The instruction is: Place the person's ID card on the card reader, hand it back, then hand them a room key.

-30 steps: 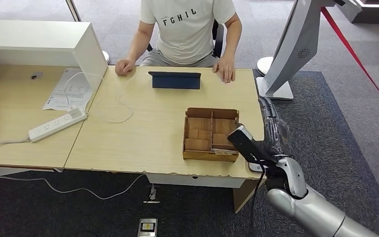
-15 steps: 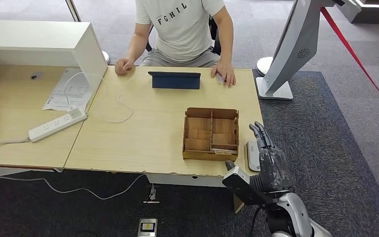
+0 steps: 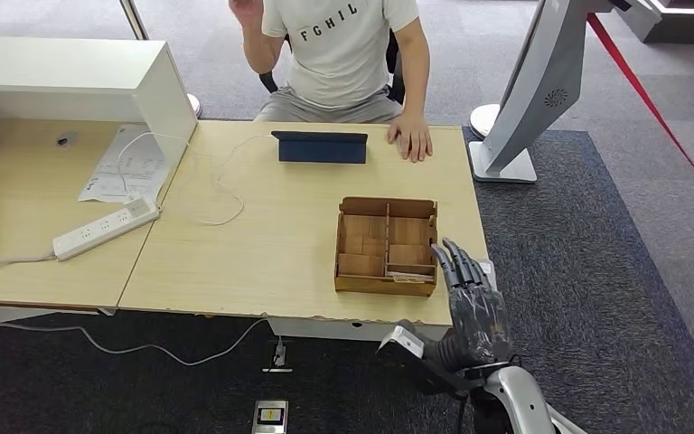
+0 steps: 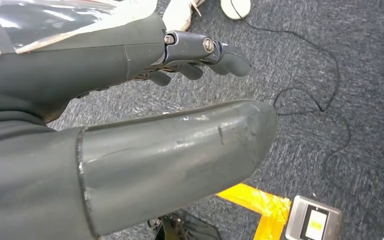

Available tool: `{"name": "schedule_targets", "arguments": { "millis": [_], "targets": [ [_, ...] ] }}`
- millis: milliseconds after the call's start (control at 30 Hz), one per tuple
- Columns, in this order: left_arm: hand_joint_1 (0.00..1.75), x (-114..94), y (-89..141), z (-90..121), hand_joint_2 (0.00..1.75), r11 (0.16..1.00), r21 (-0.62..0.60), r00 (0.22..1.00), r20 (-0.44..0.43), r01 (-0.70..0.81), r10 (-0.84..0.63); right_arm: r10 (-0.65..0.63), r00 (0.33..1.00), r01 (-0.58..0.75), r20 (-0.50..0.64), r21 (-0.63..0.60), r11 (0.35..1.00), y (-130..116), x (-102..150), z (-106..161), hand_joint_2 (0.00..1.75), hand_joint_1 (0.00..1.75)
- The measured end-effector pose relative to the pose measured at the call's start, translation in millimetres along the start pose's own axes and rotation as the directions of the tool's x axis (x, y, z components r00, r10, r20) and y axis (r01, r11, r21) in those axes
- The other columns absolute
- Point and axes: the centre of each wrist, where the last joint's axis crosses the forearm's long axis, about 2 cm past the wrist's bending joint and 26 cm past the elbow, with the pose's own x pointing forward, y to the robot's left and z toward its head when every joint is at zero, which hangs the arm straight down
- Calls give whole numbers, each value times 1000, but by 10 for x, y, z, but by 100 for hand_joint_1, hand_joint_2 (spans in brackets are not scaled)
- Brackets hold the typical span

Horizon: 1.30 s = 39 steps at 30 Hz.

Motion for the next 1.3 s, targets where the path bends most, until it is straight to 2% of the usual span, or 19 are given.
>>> {"name": "schedule_targets", "arguments": {
  "millis": [467,767,967,1300],
  "targets": [
    [0,4,-4,-6,0,999,-39,1000,9,-11,11,61,997,-57,-46,80,995,68,-43,-168,175,0],
    [0,14,7,-22,0,999,-43,1000,12,-2,3,77,994,-67,-73,133,989,128,-110,-375,175,0],
    [0,18,8,-26,0,999,-44,1000,8,3,-3,110,991,-98,-73,151,984,160,-133,-524,175,0],
    [0,23,22,-41,0,999,-45,1000,12,5,-4,133,989,-120,-62,182,976,244,-123,-626,175,0]
  ]
}}
